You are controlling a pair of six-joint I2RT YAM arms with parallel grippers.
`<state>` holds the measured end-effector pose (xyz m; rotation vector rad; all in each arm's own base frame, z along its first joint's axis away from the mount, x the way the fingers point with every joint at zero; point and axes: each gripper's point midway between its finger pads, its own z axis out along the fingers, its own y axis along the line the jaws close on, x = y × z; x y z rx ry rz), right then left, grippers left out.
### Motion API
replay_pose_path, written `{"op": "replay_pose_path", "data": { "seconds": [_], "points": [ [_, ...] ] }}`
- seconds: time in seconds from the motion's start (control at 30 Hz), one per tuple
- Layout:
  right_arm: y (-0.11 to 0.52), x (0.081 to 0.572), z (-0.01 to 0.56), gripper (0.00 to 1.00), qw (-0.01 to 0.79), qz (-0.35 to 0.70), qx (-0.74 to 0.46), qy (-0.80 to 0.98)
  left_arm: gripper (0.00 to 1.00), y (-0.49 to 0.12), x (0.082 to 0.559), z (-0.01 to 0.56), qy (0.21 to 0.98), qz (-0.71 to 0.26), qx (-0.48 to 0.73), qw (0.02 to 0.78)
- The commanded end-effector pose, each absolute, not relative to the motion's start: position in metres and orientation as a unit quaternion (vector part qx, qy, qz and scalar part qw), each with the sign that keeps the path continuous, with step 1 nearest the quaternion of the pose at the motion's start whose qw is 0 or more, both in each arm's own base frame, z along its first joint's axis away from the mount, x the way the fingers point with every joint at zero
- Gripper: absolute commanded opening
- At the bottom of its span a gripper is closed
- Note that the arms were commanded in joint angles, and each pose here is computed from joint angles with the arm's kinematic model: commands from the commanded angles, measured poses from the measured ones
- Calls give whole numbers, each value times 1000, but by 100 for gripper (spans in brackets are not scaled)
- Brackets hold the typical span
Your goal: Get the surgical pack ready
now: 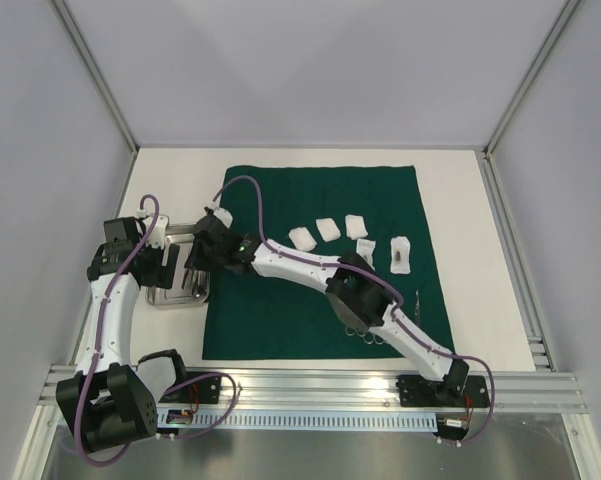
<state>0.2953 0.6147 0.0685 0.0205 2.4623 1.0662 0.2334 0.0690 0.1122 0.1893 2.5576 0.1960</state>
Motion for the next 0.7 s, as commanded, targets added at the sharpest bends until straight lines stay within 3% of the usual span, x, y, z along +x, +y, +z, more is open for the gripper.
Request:
{"op": "replay_pose_path", "data": {
  "seconds": [0.0, 0.13, 0.27, 0.37, 0.5, 0.67],
  "points": [
    [612, 295, 220, 19, 309, 482, -48, 818, 87, 67, 242, 130, 947, 67, 74, 305],
    [566, 295, 247, 20, 341, 448, -91, 822, 87, 64, 239, 136, 946, 60, 87, 306],
    [490, 304, 232, 22, 342, 370, -101, 858, 87, 57, 236, 143, 945, 46, 100, 308],
    [409, 306, 207, 24, 335, 291, -77, 893, 87, 52, 233, 148, 944, 36, 105, 309],
    [290, 288, 161, 36, 310, 171, -29, 935, 87, 47, 232, 154, 943, 24, 110, 313],
    [220, 257, 106, 41, 254, 110, 25, 960, 87, 40, 231, 156, 943, 4, 111, 313]
  ]
}}
